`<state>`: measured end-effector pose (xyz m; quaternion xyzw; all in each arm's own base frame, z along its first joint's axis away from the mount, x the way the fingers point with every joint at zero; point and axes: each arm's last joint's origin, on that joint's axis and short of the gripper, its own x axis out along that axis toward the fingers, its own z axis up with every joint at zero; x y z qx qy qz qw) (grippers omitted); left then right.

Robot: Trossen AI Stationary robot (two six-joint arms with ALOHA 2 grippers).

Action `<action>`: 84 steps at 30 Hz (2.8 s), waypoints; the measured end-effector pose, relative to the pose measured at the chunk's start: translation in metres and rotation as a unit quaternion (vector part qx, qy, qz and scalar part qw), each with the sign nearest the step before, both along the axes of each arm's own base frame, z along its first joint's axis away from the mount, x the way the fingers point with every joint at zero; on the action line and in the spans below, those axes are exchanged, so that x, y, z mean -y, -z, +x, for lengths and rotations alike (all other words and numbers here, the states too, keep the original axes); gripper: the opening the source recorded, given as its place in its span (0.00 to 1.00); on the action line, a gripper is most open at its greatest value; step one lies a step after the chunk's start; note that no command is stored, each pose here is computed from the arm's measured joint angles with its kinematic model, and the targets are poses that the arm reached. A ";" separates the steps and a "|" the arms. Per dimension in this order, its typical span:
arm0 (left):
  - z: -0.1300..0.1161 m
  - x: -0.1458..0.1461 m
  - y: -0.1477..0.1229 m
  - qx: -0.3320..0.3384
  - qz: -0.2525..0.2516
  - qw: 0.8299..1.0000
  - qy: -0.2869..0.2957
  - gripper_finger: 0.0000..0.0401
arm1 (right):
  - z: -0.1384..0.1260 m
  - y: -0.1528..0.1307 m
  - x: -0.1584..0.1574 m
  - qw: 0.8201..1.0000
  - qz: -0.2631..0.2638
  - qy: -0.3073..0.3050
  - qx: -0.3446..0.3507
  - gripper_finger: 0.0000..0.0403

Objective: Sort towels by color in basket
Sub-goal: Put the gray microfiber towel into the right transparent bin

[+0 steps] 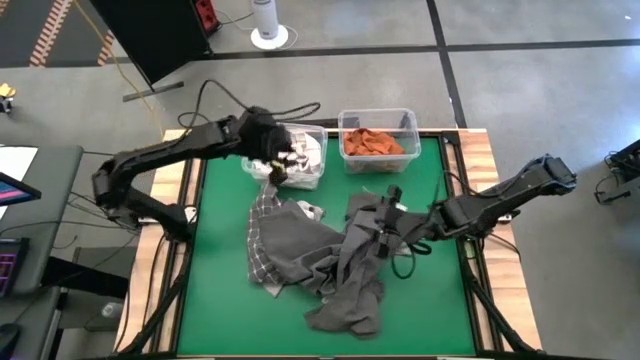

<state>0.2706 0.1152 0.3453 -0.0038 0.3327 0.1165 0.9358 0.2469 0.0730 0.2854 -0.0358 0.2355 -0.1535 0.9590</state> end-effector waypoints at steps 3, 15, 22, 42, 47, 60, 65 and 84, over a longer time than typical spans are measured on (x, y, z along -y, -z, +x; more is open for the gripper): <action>-0.003 0.025 0.009 0.004 -0.017 0.998 0.052 0.42 | 0.008 0.010 0.006 1.000 -0.005 -0.001 -0.028 0.62; 0.016 0.090 0.060 -0.068 -0.093 0.981 0.155 0.42 | 0.016 0.003 0.021 0.999 0.025 -0.012 -0.036 0.62; 0.024 0.106 0.070 -0.086 -0.102 0.973 0.187 0.42 | 0.019 -0.001 0.016 0.997 0.052 -0.050 -0.014 0.62; -0.011 0.114 0.026 -0.019 -0.038 0.990 0.135 0.42 | 0.080 0.056 0.025 0.992 0.102 -0.076 -0.024 0.62; -0.021 0.114 0.018 -0.010 -0.036 0.990 0.135 0.42 | 0.087 0.065 0.022 0.984 0.133 -0.112 -0.026 0.61; -0.024 0.113 0.016 -0.009 -0.023 0.993 0.119 0.42 | 0.083 0.054 0.029 0.986 0.131 -0.103 -0.019 0.05; -0.025 0.113 0.016 -0.011 -0.010 0.993 0.121 0.42 | 0.065 0.002 0.036 0.991 0.097 -0.096 0.001 0.05; -0.008 0.110 0.023 0.145 0.074 0.982 0.091 0.42 | -0.005 -0.202 0.096 0.964 -0.185 0.073 0.176 0.05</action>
